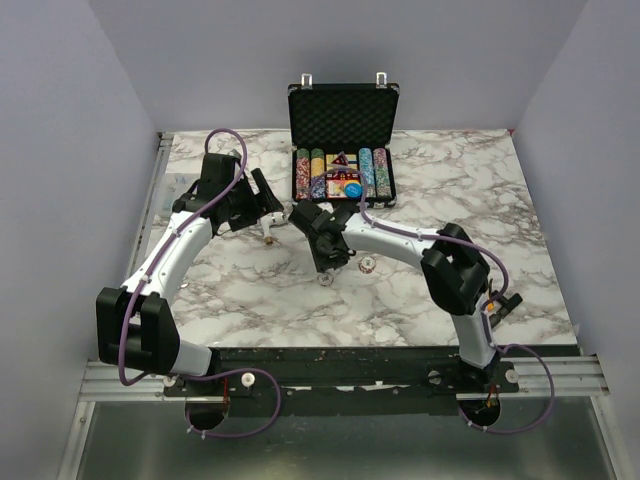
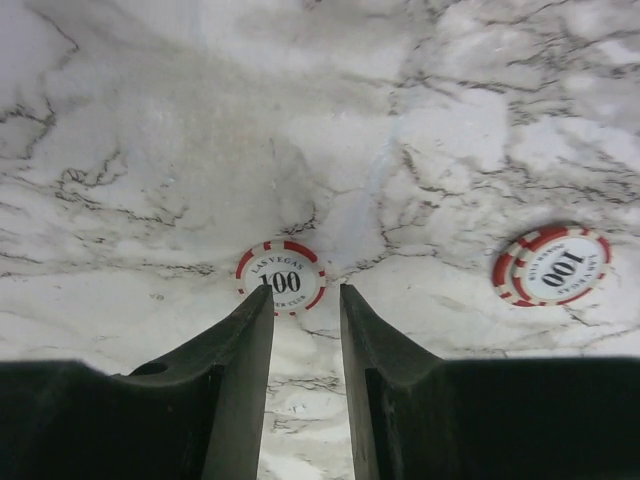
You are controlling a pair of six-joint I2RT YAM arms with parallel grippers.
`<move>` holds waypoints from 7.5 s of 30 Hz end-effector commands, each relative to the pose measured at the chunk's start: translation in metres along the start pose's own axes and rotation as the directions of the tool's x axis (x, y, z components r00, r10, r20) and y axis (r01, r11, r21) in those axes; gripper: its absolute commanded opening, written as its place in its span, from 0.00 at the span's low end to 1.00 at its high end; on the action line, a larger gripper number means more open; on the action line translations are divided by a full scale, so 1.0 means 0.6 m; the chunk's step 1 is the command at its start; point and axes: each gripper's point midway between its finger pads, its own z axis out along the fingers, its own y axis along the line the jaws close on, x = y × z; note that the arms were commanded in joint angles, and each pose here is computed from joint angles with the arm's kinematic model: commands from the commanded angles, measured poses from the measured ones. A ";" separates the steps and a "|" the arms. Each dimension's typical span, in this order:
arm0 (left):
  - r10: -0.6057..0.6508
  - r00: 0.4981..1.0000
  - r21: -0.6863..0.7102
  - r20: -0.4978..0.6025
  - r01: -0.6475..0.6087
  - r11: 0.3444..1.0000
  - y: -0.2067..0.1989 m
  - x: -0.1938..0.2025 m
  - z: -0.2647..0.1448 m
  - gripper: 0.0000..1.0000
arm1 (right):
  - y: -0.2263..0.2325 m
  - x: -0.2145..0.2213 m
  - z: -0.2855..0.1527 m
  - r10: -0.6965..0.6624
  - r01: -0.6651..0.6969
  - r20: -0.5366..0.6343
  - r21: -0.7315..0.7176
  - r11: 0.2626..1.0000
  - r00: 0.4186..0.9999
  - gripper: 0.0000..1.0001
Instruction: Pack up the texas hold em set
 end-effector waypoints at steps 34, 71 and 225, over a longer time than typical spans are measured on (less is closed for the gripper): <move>-0.016 1.000 0.056 -0.005 0.017 0.998 -0.021 -0.010 -0.009 0.80 | 0.021 0.060 0.057 -0.003 -0.007 -0.322 -0.030 1.000 0.947 0.62; -0.023 1.000 0.057 -0.011 0.023 0.998 -0.020 -0.009 -0.007 0.80 | -0.113 -0.024 -0.030 0.120 -0.109 -0.062 0.159 0.981 0.991 0.29; 0.056 0.995 0.202 -0.079 -0.039 0.979 -0.084 0.027 -0.016 0.79 | -0.163 0.040 0.068 0.198 -0.190 -0.181 0.061 0.980 0.963 0.57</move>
